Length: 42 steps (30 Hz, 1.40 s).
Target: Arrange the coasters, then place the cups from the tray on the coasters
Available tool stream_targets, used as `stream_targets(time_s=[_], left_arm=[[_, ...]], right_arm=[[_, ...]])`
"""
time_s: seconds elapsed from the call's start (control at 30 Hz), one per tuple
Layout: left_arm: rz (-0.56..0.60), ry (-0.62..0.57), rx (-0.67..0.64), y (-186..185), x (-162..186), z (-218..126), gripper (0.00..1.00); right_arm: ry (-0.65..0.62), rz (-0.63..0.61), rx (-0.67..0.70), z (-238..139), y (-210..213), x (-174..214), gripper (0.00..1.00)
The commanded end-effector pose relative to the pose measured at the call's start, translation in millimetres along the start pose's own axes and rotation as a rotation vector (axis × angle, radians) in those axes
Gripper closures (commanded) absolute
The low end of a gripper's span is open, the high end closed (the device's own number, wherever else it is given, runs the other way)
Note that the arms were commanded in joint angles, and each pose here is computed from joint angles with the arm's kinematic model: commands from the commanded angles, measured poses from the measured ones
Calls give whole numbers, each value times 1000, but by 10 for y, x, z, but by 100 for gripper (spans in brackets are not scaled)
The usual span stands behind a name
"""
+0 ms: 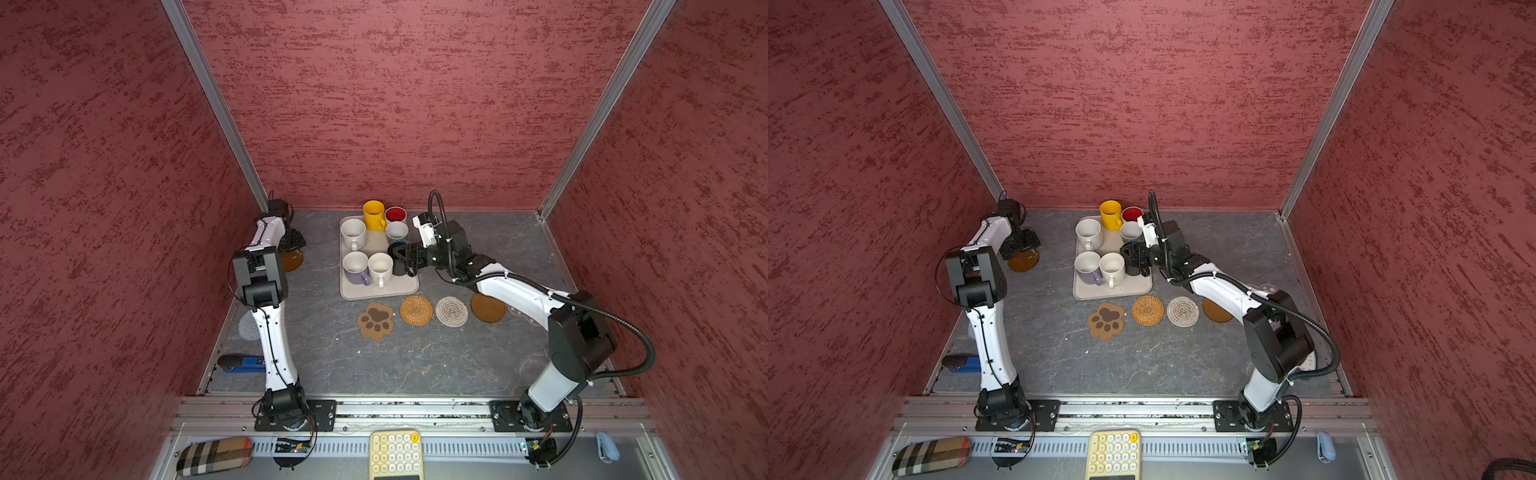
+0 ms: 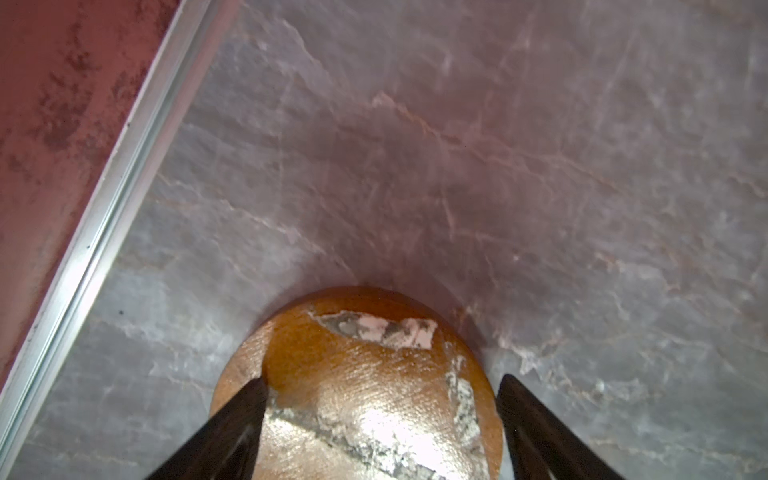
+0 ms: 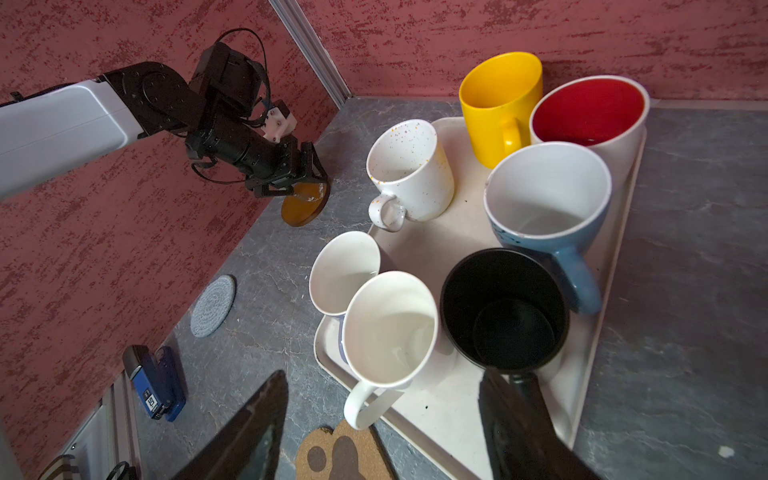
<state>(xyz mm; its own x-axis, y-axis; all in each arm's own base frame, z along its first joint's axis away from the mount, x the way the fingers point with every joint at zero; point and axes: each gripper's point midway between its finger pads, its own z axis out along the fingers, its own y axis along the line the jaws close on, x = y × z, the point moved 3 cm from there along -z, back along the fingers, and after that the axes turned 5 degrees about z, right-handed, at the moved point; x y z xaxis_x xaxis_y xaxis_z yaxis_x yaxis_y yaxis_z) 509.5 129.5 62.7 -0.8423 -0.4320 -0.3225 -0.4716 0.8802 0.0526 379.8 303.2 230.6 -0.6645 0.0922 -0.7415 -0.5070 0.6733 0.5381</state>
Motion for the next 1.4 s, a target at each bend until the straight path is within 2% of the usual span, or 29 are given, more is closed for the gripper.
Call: stream_targets(time_s=[0.0,0.57,0.77,1.23,1.37], left_arm=[[38,99,-8,-44,327,74,14],[35,79,41,-161,782,-192,16],[29,70,109,-273,1021,-285,16],[18,105,172,-360,1604,-326,17],[18,93,169,-317,1663,-371,17]], right_arm=[[-60,-22,-47,-158,170,-133,27],[-103,-6,-35,-603,183,88,27],[-117,-2,-19,-774,180,189,28],[-119,23,-30,-963,255,436,28],[-115,21,-28,-988,273,472,28]])
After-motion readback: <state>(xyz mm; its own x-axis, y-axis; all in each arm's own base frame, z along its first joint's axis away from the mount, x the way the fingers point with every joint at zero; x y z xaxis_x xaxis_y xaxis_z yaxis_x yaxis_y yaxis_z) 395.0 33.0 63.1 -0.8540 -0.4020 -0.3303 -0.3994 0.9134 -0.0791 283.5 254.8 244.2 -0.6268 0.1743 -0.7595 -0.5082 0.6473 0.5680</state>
